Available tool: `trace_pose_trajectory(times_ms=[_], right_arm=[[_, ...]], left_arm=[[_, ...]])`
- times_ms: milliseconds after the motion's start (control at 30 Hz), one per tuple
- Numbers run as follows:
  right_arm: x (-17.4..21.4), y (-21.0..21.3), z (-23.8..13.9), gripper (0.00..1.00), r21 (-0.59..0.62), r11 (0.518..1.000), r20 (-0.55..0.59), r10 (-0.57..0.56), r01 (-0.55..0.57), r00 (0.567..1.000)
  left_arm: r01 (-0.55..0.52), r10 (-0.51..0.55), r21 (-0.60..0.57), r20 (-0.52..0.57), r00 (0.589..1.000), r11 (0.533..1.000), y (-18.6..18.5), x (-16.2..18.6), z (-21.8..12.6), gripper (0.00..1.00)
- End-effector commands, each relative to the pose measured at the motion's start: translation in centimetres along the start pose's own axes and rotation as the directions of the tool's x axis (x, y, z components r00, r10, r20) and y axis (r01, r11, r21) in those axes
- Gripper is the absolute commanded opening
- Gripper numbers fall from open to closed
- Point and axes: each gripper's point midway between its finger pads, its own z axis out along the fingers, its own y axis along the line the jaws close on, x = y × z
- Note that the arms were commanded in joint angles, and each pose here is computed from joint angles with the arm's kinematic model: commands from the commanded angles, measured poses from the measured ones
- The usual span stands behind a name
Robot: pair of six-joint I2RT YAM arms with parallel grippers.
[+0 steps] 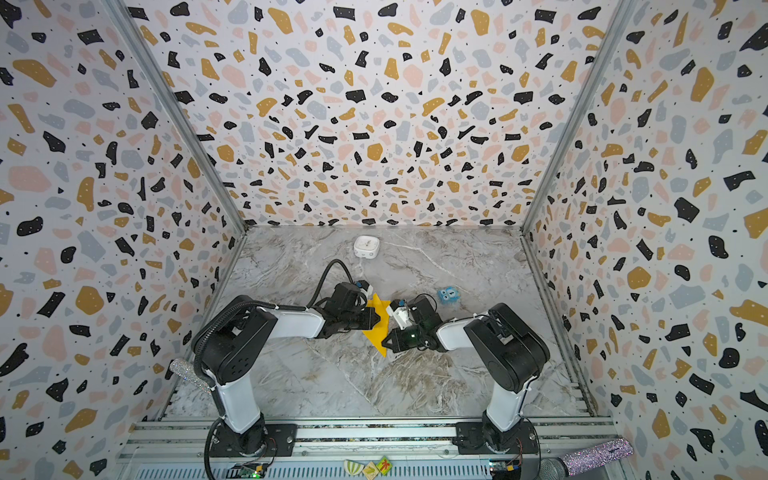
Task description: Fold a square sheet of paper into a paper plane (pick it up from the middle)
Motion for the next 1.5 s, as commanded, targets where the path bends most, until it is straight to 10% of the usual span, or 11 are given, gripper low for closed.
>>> trace_pose_trajectory(times_ms=[0, 567, 1467], right_arm=[[5.3, -5.3, -0.9, 0.01, 0.239, 0.968, -0.127, 0.115, -0.082, 0.985], [-3.0, 1.8, -1.1, 0.07, 0.078, 0.996, 0.083, 0.044, -0.05, 0.996], [2.3, -4.4, 0.7, 0.11, 0.267, 0.949, -0.049, 0.19, -0.171, 0.981]], left_arm=[[0.067, -0.072, -0.113, -0.04, 0.997, 0.991, 2.6, 2.0, -0.2, 0.11], [0.358, -0.357, -0.157, 0.034, 0.933, 0.92, 2.2, 4.1, -1.1, 0.13], [0.211, -0.207, -0.09, 0.06, 0.977, 0.973, 1.1, 0.6, -2.0, 0.2]])
